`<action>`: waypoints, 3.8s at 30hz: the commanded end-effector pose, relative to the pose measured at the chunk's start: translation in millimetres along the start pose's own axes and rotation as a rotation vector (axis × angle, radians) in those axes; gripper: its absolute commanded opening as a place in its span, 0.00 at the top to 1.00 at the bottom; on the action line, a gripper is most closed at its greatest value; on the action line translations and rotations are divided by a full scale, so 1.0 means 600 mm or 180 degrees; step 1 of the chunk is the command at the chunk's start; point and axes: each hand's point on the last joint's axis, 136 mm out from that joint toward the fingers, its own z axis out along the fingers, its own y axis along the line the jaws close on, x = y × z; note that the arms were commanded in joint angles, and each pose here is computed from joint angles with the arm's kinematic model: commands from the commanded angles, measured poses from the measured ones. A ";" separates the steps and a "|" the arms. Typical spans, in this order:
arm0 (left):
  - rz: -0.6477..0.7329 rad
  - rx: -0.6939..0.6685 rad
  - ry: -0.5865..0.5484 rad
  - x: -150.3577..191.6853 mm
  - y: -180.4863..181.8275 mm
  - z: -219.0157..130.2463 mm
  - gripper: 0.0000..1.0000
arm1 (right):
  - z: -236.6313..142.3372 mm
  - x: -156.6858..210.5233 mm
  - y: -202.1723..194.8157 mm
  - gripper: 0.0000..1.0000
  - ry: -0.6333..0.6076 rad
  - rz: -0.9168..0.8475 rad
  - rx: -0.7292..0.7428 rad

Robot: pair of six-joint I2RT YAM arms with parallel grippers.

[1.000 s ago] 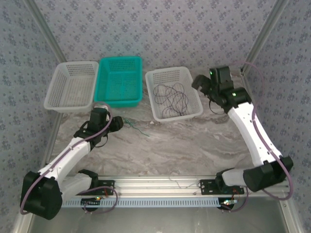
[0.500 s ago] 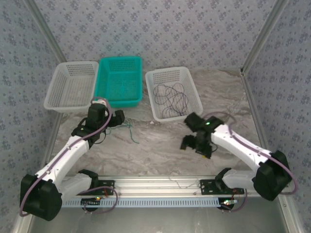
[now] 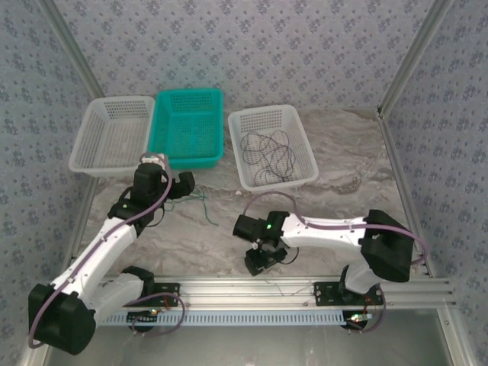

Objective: Untangle the cables

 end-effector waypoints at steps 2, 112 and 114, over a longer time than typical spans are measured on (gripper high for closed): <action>0.0010 0.0126 0.0033 0.005 -0.011 -0.006 0.01 | -0.003 -0.025 -0.017 1.00 -0.0131 -0.0172 0.0249; -0.1524 -0.1013 0.0994 0.103 0.206 0.192 0.76 | -0.229 -0.375 0.077 0.06 -0.1957 -0.0246 -0.1015; -0.1524 -0.0992 0.0950 0.100 0.203 0.180 0.87 | -0.229 -0.376 0.071 0.06 -0.1965 -0.0228 -0.0973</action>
